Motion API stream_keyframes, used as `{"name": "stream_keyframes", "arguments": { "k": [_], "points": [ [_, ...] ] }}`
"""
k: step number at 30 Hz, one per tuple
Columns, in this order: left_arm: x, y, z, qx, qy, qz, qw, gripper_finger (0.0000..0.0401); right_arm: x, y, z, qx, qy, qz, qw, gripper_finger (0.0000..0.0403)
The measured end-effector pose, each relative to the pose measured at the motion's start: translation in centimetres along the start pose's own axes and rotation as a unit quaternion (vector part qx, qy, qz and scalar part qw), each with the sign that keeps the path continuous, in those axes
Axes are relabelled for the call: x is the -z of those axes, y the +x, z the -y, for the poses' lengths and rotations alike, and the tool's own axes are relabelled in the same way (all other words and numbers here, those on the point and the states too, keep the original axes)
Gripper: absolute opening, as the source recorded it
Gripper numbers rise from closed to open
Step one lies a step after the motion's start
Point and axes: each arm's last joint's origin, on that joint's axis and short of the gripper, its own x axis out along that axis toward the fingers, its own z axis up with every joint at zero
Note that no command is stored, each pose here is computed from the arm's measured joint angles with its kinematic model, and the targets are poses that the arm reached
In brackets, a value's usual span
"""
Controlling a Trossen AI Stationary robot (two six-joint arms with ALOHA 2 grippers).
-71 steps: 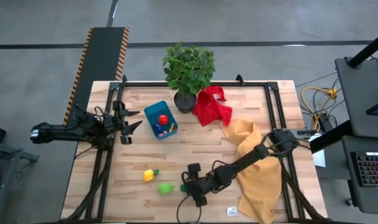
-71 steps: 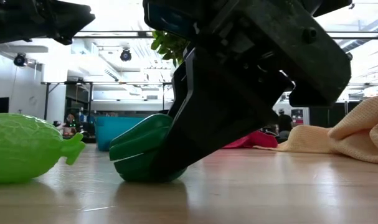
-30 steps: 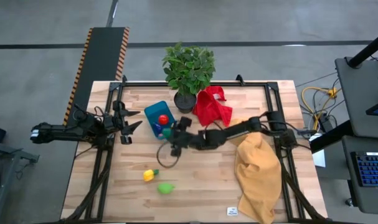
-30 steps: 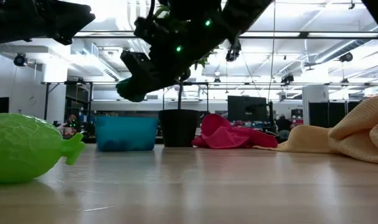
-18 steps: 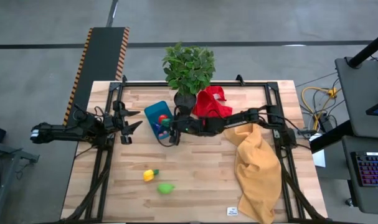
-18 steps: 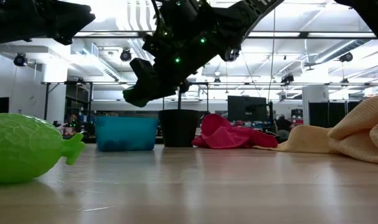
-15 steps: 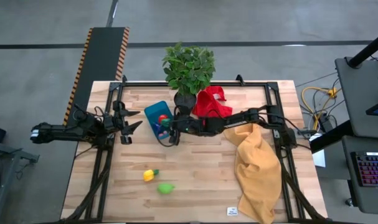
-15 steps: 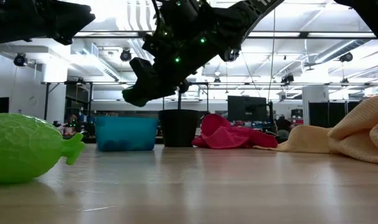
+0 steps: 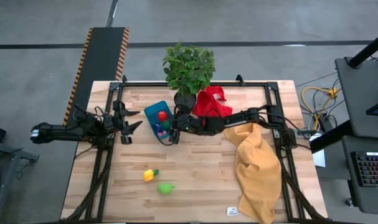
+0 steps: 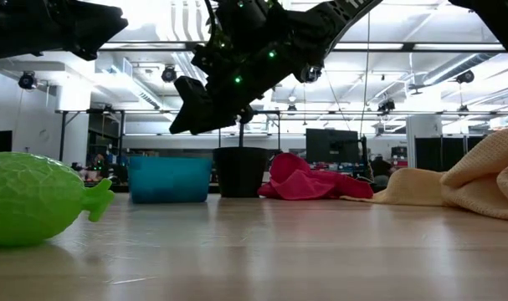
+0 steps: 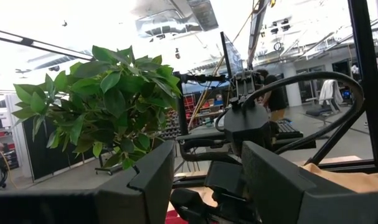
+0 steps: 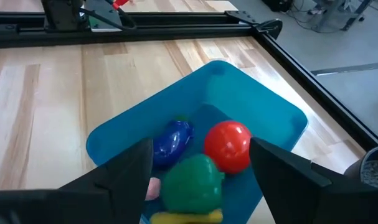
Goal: Pick and placing Produce into tupperware
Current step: Put the green melon into the blue bin
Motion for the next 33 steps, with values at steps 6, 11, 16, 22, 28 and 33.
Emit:
{"name": "stream_keyframes", "arguments": {
  "k": [6,11,16,22,28,33],
  "points": [
    [0.0,0.0,0.0,0.000,0.000,0.000,1.000,0.0173,-0.6,-0.5,0.0,-0.002,0.005,0.007,1.000,0.0261],
    [0.0,0.0,0.0,0.000,0.000,0.000,1.000,0.0173,-2.8,-2.9,-1.1,-0.044,0.008,0.039,0.998,0.0252],
    [0.0,0.0,0.0,0.000,0.000,0.000,1.000,0.0173,-5.0,-6.3,-3.6,-0.137,0.004,0.070,0.988,0.0242],
    [0.0,0.0,0.0,0.000,0.000,0.000,1.000,0.0173,-5.3,-9.6,-8.1,-0.321,-0.035,0.085,0.943,0.0241],
    [0.0,0.0,0.0,0.000,0.000,0.001,1.000,0.0173,-5.0,-11.2,-11.0,-0.323,-0.036,0.097,0.941,0.0293],
    [0.0,0.0,0.0,0.000,0.000,0.000,1.000,0.0173,-4.3,-12.1,-12.7,-0.292,-0.057,0.100,0.950,0.0365]
  ]
}}
